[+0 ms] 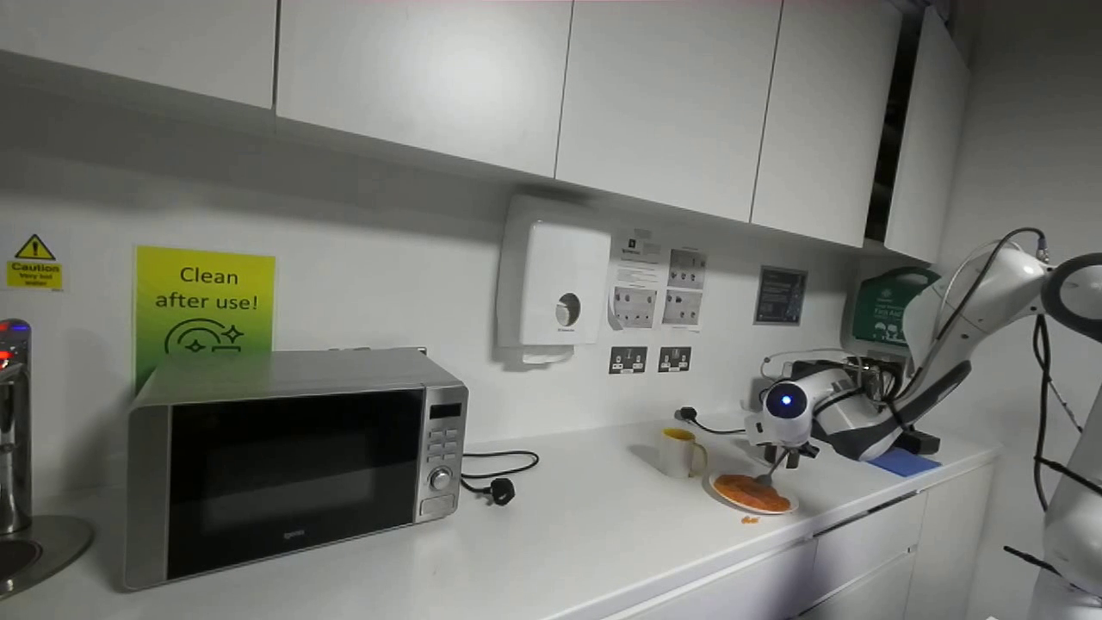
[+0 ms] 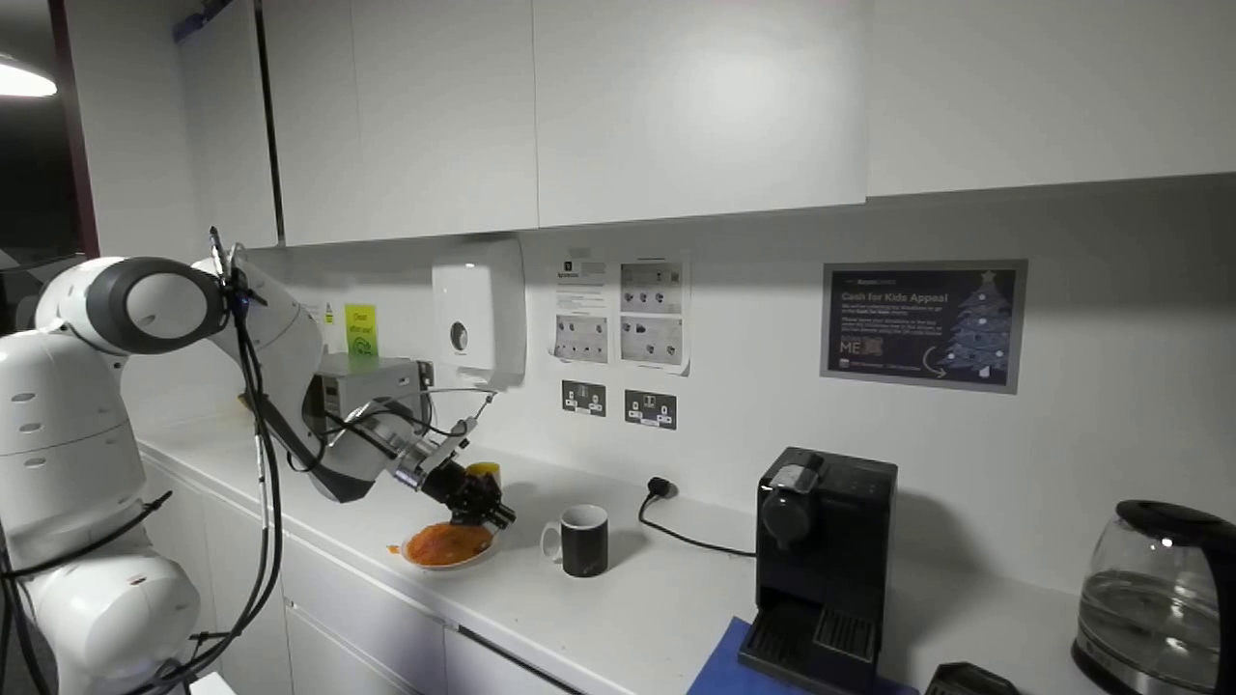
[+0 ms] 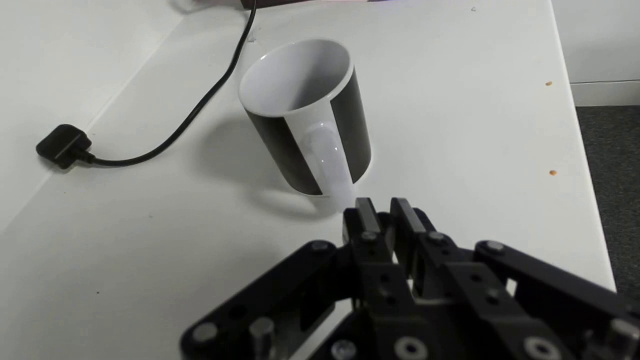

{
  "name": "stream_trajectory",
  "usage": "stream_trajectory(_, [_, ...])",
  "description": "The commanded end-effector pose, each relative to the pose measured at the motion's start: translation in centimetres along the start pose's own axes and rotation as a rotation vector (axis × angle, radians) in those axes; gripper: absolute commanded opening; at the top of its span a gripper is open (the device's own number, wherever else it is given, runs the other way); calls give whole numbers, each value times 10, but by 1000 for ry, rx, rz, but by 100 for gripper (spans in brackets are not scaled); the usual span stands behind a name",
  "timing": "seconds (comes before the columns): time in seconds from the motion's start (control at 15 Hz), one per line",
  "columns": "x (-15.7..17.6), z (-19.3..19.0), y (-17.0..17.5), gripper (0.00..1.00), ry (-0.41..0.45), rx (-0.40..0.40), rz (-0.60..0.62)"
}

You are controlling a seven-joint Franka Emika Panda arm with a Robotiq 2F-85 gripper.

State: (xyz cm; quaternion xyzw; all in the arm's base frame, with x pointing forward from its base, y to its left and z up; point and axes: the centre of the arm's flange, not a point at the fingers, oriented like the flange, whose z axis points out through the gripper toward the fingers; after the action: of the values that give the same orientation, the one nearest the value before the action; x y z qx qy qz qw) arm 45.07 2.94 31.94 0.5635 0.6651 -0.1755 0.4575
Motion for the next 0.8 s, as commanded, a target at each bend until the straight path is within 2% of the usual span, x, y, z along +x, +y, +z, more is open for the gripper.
stream_trajectory(0.0, [-10, -19, -6, 3, 36, -20, 26])
stream_trajectory(0.73, [-9, -28, -3, 3, 157, 30, 85])
